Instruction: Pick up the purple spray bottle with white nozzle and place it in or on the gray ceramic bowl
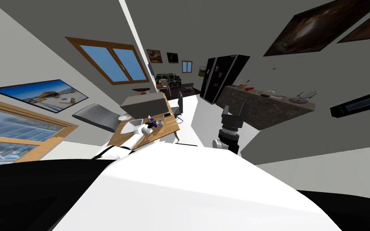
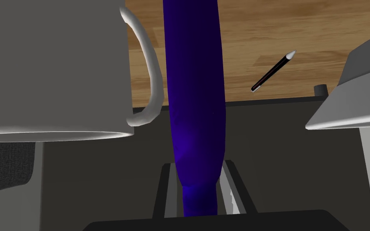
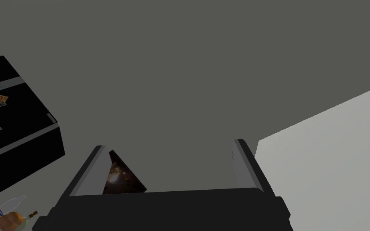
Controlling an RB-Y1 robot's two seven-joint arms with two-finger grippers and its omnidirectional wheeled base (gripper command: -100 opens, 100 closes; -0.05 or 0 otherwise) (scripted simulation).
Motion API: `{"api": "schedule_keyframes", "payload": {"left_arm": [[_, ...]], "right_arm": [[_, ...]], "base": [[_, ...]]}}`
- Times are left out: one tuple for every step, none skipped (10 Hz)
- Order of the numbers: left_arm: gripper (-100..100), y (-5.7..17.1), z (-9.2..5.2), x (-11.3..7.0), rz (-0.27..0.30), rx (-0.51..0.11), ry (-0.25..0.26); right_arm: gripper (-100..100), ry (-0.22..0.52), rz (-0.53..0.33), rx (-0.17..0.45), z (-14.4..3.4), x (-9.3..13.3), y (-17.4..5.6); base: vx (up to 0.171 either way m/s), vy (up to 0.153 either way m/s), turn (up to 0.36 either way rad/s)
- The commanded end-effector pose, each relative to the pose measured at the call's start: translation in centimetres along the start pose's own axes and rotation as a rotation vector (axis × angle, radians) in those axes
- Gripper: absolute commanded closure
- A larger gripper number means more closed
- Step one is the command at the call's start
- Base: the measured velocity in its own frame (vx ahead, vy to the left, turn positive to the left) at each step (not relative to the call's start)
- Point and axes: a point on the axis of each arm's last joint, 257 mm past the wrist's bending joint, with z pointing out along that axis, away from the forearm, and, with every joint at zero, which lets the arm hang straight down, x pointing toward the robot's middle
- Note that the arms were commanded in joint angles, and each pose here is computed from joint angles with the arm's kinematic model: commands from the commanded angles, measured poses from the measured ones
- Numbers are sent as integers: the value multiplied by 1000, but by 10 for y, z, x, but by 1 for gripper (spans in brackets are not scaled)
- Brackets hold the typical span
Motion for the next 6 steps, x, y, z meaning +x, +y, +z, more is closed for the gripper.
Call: {"api": "schedule_keyframes", "payload": {"left_arm": [[100,0,-4,-2,6,10,-2],[100,-1,-6,-3,10,17,-2],[100,-1,-9,-4,14,25,-2],[100,-2,-12,-5,18,32,-2],[100,0,-10,-4,15,26,-2],[0,-1,-11,-4,15,27,-1]], "right_arm": [[0,0,0,0,0,0,0],[0,0,0,0,0,0,0],[0,0,0,0,0,0,0],[0,0,0,0,0,0,0],[0,0,0,0,0,0,0],[0,0,0,0,0,0,0]], "base": [[14,-29,83],[15,-59,148],[13,-60,106],[7,-57,63],[0,-26,16],[0,-5,-2]]}}
